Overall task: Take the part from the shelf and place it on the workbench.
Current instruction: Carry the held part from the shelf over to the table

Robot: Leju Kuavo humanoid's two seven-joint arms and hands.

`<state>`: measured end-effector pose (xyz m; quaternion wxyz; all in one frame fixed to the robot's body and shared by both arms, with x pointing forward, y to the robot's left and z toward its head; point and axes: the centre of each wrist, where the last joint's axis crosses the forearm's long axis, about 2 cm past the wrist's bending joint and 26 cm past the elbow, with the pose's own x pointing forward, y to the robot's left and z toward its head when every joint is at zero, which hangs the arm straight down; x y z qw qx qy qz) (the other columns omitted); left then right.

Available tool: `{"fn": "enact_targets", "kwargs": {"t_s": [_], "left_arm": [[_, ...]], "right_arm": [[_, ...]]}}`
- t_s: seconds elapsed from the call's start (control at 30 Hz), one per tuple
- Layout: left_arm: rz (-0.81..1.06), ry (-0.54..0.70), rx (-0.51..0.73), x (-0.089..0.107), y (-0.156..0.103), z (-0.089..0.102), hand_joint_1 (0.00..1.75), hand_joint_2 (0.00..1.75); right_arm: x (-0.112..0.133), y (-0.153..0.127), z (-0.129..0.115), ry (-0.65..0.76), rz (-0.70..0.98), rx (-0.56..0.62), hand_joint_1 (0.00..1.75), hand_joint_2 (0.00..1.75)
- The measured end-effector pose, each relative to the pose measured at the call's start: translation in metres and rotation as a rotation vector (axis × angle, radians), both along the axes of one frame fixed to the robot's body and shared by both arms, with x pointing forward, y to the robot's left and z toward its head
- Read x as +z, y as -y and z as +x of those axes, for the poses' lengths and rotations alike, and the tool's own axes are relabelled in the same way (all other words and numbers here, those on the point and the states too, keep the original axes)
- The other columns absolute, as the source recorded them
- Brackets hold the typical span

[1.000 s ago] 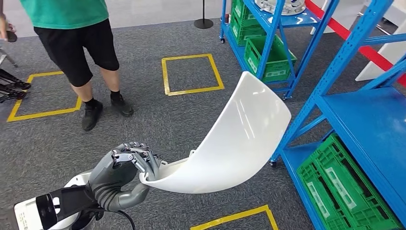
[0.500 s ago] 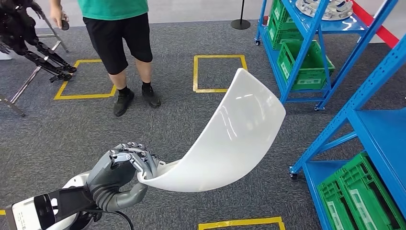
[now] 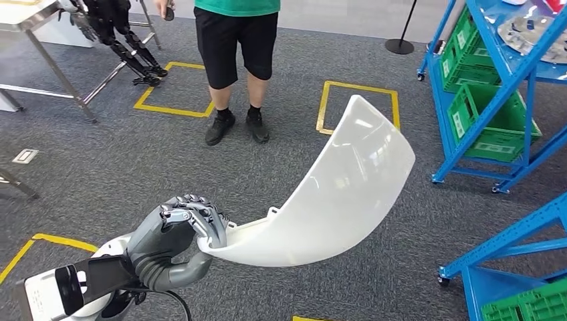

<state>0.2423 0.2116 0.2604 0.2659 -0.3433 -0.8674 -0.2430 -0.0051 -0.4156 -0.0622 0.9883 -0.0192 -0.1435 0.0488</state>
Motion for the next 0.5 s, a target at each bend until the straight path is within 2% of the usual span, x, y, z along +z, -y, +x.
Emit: {"fn": "enact_targets", "kwargs": {"t_s": [0.5], "left_arm": [[0.016,0.011,-0.010,0.0024,0.0030,0.0019,1.75,1.75]], "right_arm": [[-0.0063,0.0006,0.0026,0.007,-0.006,0.002,0.00,0.00]]}}
